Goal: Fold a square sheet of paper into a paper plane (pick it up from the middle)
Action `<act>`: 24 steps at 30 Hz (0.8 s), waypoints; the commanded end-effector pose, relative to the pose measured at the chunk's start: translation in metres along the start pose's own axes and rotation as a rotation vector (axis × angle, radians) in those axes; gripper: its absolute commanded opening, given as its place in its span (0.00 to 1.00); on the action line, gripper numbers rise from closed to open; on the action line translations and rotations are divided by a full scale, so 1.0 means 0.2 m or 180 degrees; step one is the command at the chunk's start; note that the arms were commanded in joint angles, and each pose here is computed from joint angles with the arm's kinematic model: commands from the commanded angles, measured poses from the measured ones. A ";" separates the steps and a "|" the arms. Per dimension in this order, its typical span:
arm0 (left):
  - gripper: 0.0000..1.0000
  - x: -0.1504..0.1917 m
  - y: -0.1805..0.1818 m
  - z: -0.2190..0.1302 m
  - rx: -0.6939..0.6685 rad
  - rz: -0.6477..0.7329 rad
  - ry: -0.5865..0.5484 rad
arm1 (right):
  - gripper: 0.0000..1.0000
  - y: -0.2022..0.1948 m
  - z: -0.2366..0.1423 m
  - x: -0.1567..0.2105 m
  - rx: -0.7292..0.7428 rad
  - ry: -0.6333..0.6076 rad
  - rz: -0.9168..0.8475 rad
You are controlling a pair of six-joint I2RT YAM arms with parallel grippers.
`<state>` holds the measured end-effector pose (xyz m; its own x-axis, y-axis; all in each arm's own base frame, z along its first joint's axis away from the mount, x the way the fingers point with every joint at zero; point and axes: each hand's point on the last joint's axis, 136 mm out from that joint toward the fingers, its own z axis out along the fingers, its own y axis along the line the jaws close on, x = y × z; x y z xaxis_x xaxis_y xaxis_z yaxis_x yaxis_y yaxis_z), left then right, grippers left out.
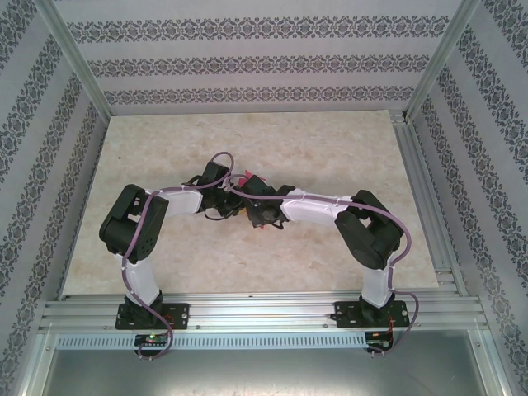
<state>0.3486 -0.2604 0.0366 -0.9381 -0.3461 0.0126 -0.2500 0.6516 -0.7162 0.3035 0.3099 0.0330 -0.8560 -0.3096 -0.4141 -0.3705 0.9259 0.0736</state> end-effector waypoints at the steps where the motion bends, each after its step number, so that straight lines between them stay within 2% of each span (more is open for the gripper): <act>1: 0.17 -0.03 -0.03 -0.02 0.0086 0.0024 -0.0061 | 0.12 0.01 -0.04 -0.04 -0.0140 -0.0112 0.0140; 4: 0.17 -0.03 -0.03 -0.02 0.0084 0.0026 -0.0059 | 0.09 0.00 -0.04 -0.04 -0.0218 -0.0109 0.0210; 6: 0.17 -0.03 -0.03 -0.02 0.0078 0.0022 -0.0064 | 0.06 0.02 -0.03 -0.04 -0.0427 -0.0107 0.0297; 9: 0.17 -0.03 -0.03 -0.02 0.0066 0.0022 -0.0053 | 0.09 0.02 -0.03 -0.04 -0.0543 -0.0093 0.0378; 12: 0.17 -0.03 -0.02 -0.01 0.0059 0.0019 -0.0051 | 0.07 0.02 -0.02 -0.04 -0.0638 -0.0084 0.0450; 17: 0.17 -0.03 -0.03 -0.02 0.0070 0.0025 -0.0053 | 0.06 0.02 0.00 -0.04 -0.1090 -0.0138 0.0861; 24: 0.18 -0.04 -0.06 -0.03 0.0105 0.0084 -0.0060 | 0.07 0.03 -0.03 -0.10 -0.1658 -0.0225 0.1136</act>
<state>0.3486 -0.2603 0.0366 -0.9382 -0.3458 0.0126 -0.2499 0.6518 -0.7160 0.3092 0.3019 0.0198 -0.9472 -0.0173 -0.3201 -0.1891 0.8365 0.5143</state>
